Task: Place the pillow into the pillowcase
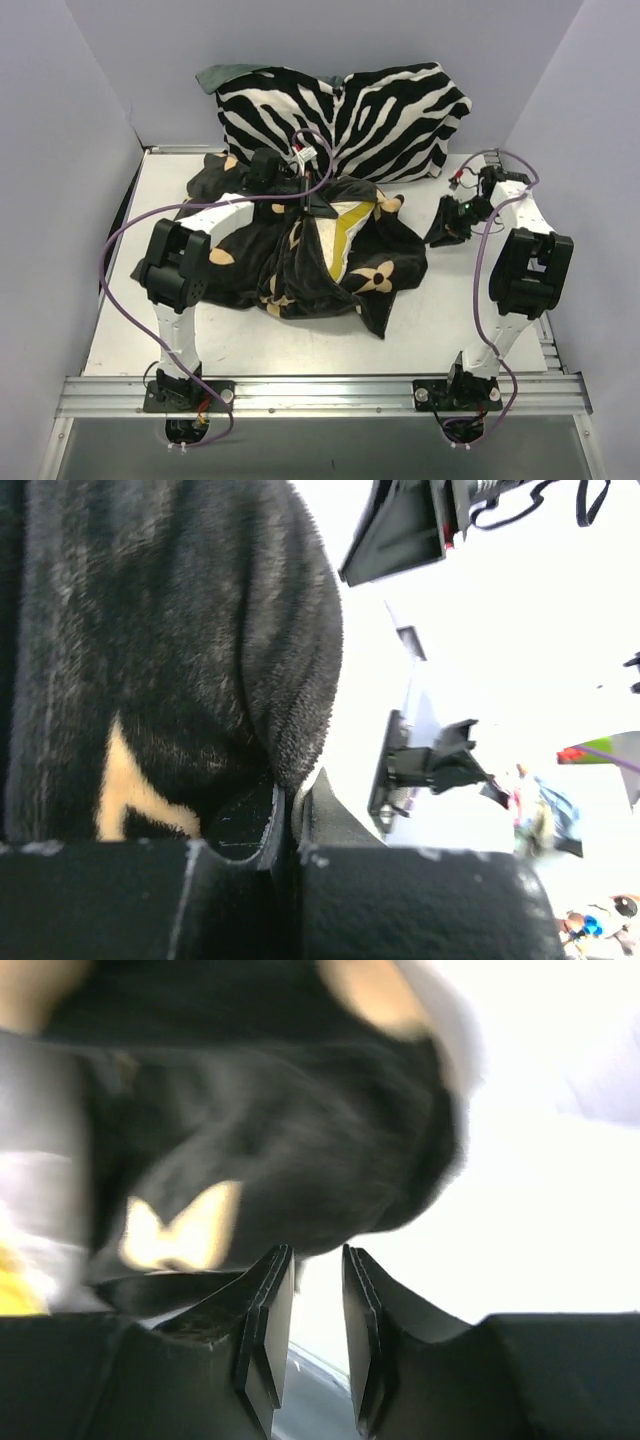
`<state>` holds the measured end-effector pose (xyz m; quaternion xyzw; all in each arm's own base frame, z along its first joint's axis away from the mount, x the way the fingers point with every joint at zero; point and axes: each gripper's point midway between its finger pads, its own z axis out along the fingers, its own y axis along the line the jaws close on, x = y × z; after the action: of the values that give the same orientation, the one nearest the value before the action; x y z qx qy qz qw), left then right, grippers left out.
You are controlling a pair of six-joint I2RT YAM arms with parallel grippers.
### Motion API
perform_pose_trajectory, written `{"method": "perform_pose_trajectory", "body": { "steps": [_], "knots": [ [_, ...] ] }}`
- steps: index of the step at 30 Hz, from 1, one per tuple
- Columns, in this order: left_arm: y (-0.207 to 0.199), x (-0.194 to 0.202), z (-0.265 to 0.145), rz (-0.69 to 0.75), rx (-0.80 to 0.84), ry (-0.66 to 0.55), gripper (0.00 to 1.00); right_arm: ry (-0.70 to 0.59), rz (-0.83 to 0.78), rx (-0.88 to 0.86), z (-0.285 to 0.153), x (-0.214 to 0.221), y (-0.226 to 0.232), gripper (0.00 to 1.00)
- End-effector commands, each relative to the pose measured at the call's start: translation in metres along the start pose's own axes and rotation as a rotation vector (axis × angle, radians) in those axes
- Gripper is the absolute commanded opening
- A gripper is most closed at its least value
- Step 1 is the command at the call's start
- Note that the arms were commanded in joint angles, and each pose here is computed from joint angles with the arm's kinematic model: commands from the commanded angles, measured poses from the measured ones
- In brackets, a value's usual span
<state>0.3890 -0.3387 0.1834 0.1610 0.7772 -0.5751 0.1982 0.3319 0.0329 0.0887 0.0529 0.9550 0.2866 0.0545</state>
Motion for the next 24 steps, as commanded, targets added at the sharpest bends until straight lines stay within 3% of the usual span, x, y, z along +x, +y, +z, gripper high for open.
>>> {"method": "perform_pose_trajectory", "body": {
  "steps": [1, 3, 6, 10, 11, 13, 14, 16, 17, 24],
  "knots": [
    [-0.064, -0.015, 0.0, 0.088, 0.198, -0.007, 0.0, -0.201, -0.063, -0.11, -0.043, -0.027, 0.071, 0.27],
    [-0.058, -0.018, 0.005, 0.064, 0.184, -0.013, 0.0, -0.301, -0.067, -0.141, -0.056, -0.041, 0.092, 0.27],
    [-0.062, -0.025, 0.007, 0.07, 0.198, -0.016, 0.0, -0.309, -0.06, -0.209, -0.047, -0.037, 0.121, 0.23],
    [-0.081, -0.034, 0.003, 0.088, 0.262, -0.02, 0.0, -0.149, 0.088, -0.298, 0.017, -0.013, 0.134, 0.15],
    [-0.086, -0.035, 0.002, 0.095, 0.27, -0.02, 0.0, -0.182, 0.084, -0.347, 0.034, -0.027, 0.139, 0.14],
    [-0.092, -0.034, 0.001, 0.098, 0.288, -0.01, 0.0, -0.128, 0.26, -0.411, 0.067, -0.017, 0.144, 0.14],
    [-0.095, -0.035, -0.001, 0.097, 0.293, -0.009, 0.0, -0.218, 0.208, -0.482, 0.073, -0.037, 0.153, 0.14],
    [-0.1, -0.034, -0.002, 0.105, 0.305, -0.002, 0.0, -0.209, 0.347, -0.548, 0.092, -0.035, 0.161, 0.15],
    [-0.104, -0.035, -0.003, 0.11, 0.312, 0.0, 0.0, -0.322, 0.297, -0.637, 0.084, -0.057, 0.177, 0.15],
    [-0.106, -0.031, -0.002, 0.108, 0.32, 0.014, 0.0, -0.395, 0.34, -0.768, 0.105, -0.094, 0.235, 0.16]
  ]
}}
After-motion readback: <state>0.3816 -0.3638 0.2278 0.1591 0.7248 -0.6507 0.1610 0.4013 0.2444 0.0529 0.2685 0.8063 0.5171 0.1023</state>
